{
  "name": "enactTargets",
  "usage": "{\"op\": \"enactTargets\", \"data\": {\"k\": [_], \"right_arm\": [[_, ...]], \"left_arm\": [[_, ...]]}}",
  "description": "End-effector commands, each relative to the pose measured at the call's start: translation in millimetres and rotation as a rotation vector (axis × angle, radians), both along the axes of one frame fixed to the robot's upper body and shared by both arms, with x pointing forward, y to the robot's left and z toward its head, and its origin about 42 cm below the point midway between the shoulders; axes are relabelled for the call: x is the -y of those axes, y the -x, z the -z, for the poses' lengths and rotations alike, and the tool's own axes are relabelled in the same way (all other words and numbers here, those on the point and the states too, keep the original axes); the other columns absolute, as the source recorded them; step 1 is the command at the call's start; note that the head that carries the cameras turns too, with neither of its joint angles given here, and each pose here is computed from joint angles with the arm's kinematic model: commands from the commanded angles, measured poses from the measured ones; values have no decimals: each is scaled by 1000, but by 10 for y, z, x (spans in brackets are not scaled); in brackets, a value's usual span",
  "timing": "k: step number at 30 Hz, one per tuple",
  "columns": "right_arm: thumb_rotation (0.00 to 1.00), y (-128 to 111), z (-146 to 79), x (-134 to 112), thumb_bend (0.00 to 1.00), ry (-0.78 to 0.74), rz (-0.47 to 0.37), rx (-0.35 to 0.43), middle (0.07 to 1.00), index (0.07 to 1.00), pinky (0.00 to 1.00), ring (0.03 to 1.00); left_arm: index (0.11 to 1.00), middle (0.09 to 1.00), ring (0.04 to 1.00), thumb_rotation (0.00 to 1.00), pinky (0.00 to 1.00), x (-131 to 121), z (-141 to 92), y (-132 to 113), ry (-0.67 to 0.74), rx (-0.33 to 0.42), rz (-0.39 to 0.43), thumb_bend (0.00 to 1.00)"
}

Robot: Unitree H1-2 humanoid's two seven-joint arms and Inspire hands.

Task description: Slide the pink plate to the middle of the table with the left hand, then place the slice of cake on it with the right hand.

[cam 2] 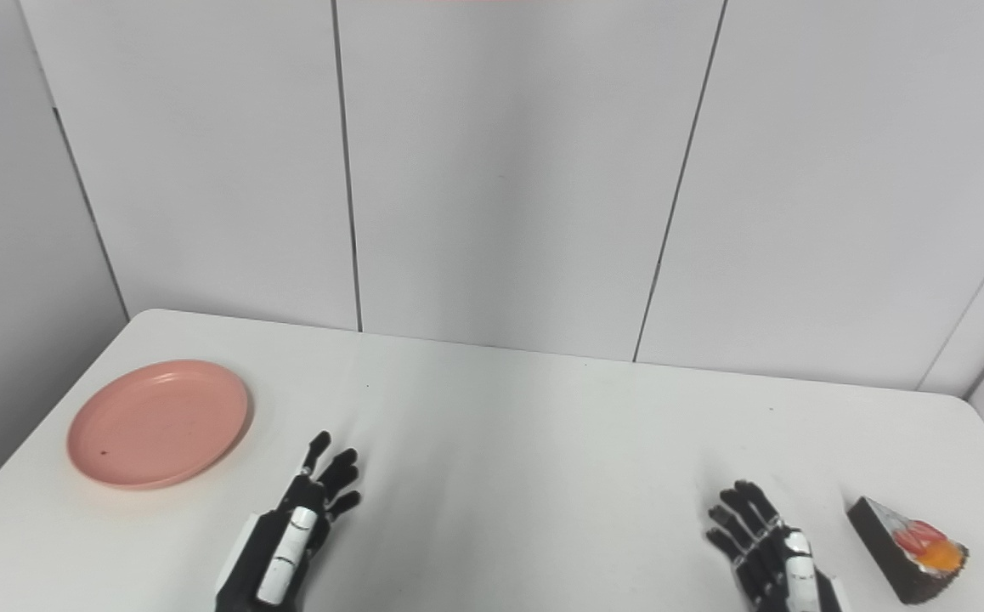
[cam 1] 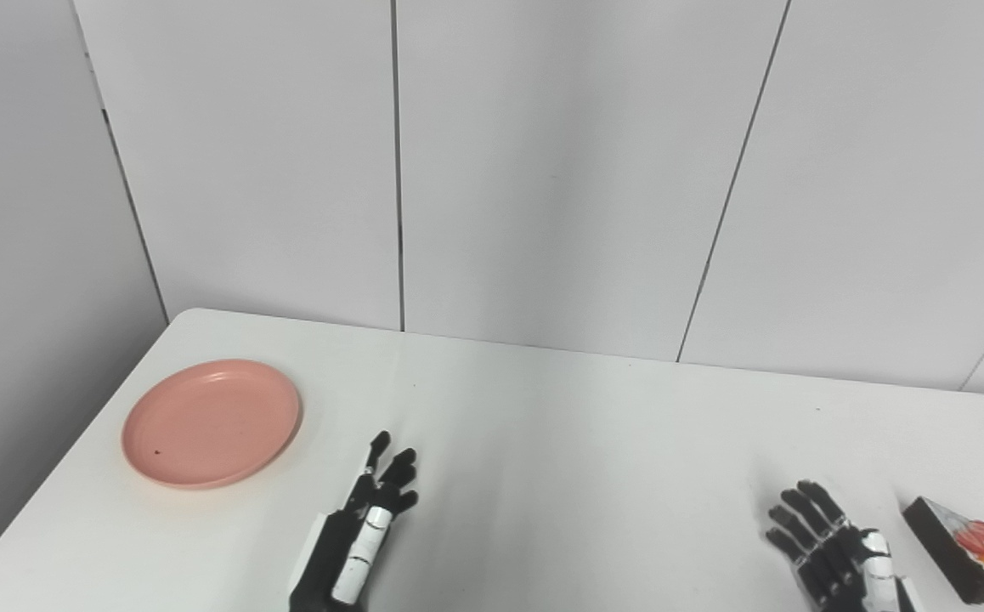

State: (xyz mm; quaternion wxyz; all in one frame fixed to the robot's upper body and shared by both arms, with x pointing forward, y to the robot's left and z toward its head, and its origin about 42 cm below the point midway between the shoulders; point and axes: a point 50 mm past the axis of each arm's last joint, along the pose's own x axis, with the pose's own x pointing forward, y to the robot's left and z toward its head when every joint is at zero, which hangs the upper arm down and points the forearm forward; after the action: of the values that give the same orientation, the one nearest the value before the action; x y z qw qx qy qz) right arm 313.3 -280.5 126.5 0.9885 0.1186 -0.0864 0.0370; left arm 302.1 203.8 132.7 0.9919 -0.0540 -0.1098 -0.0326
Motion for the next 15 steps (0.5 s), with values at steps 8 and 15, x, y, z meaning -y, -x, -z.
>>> {"op": "enactTargets", "data": {"k": [8, 15], "right_arm": [[917, 192, -76, -183, 651, 1, 72, -75, 875, 850, 854, 862], [949, 212, -116, -201, 583, -4, 76, -98, 893, 859, 863, 878]], "left_arm": [[994, 908, 922, 849, 871, -219, -590, -141, -65, 235, -53, 851], [944, 882, 884, 880, 833, -444, -971, -391, -93, 336, -141, 846]]}}
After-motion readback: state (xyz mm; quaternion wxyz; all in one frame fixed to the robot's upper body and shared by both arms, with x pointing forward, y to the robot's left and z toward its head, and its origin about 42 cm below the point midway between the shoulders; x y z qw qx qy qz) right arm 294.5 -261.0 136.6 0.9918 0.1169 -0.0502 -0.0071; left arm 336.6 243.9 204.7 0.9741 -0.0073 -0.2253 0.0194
